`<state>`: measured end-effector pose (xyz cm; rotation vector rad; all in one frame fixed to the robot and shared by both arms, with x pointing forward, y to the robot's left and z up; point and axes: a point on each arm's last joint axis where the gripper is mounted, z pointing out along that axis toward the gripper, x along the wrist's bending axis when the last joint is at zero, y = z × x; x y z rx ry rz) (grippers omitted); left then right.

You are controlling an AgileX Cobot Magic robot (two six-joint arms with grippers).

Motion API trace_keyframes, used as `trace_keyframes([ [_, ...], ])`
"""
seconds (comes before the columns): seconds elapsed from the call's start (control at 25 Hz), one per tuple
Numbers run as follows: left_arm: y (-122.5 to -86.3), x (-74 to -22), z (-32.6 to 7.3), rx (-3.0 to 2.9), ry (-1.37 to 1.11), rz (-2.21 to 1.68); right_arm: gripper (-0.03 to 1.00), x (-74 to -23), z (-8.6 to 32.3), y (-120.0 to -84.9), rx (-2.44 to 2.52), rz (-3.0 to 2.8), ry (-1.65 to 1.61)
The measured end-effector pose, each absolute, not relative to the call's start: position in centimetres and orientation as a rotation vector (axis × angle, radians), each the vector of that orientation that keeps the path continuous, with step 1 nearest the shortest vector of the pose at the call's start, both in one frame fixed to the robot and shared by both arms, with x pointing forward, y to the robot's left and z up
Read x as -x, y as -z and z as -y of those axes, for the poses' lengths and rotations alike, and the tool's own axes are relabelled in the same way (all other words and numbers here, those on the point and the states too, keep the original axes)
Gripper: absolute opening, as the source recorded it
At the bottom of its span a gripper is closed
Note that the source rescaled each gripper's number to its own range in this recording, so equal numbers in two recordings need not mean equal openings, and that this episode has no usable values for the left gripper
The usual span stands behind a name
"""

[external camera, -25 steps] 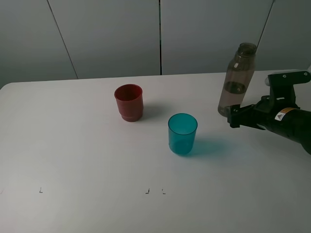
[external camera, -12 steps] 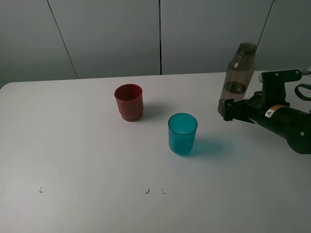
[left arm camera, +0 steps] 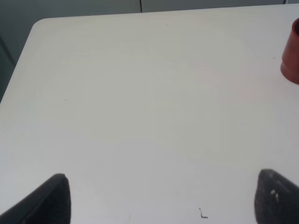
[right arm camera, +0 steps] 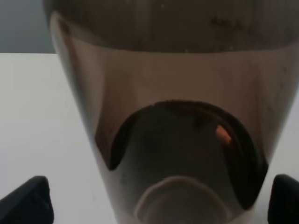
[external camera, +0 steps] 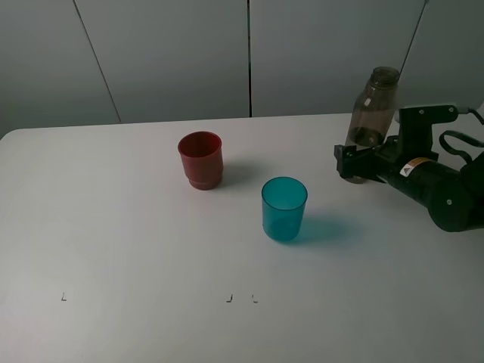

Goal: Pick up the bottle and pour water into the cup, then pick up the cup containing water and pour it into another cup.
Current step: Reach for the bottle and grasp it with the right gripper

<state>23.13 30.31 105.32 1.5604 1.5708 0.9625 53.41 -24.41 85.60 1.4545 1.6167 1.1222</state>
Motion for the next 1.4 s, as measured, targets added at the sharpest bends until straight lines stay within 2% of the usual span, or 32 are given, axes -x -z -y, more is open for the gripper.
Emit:
trace_keyframes([
  [1.4,-105.3,-23.1,-30.3,-1.560,-0.963,-1.571,1.00,-56.4,24.0,-85.2,-1.419,-1.503,-1.201],
])
